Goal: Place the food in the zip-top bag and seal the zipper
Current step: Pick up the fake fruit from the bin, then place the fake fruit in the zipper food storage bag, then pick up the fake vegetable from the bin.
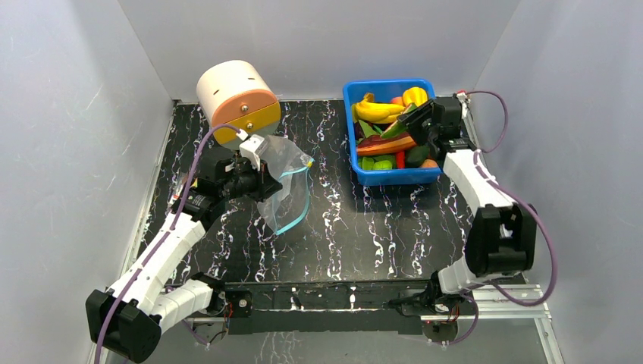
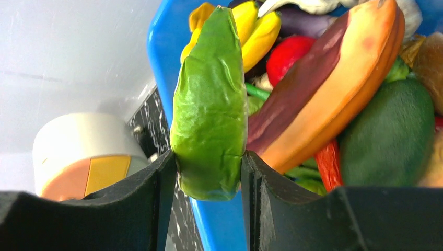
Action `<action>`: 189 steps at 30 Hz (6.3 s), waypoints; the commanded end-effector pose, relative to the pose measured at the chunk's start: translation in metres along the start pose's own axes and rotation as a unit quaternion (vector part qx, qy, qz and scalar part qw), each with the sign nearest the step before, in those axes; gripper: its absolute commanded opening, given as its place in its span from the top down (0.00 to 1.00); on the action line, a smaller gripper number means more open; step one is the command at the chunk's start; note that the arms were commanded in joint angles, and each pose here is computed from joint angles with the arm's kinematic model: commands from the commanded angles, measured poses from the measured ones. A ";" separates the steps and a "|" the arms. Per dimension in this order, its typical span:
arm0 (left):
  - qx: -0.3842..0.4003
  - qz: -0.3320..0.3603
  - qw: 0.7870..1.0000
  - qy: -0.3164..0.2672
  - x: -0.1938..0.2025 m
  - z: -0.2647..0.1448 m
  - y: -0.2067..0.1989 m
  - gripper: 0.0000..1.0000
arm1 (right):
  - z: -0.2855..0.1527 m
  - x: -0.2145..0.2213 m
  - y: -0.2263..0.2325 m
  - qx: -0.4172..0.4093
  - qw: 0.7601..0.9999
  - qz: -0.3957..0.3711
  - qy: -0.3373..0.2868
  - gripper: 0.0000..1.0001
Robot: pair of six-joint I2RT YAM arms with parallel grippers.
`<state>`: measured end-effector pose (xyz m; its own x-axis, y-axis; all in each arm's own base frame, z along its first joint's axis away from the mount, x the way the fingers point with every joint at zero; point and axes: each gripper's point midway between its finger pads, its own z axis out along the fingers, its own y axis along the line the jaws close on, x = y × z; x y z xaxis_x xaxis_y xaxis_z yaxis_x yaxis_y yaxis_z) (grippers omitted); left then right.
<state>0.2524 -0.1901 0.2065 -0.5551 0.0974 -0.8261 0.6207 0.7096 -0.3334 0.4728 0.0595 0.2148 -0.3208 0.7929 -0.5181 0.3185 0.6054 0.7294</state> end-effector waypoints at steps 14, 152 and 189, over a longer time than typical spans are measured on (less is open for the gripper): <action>0.011 -0.010 1.000 -0.007 -0.004 0.015 0.001 1.00 | -0.123 0.078 0.033 -0.132 0.980 -0.081 0.126 0.70; 0.210 -0.151 0.965 -0.034 -0.039 -0.001 -0.078 1.00 | -0.224 0.252 0.099 -0.301 0.881 -0.258 0.259 0.37; 0.193 -0.049 0.979 -0.037 -0.040 -0.017 -0.078 1.00 | -0.098 0.068 0.075 -0.050 0.966 -0.253 0.017 0.39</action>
<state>0.2263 -0.2331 0.2730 -0.6020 -0.0410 -0.7975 0.7031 0.4462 -0.5537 0.3605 0.1844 0.2768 -0.4957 0.2623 -0.8279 -0.0998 0.9298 0.3543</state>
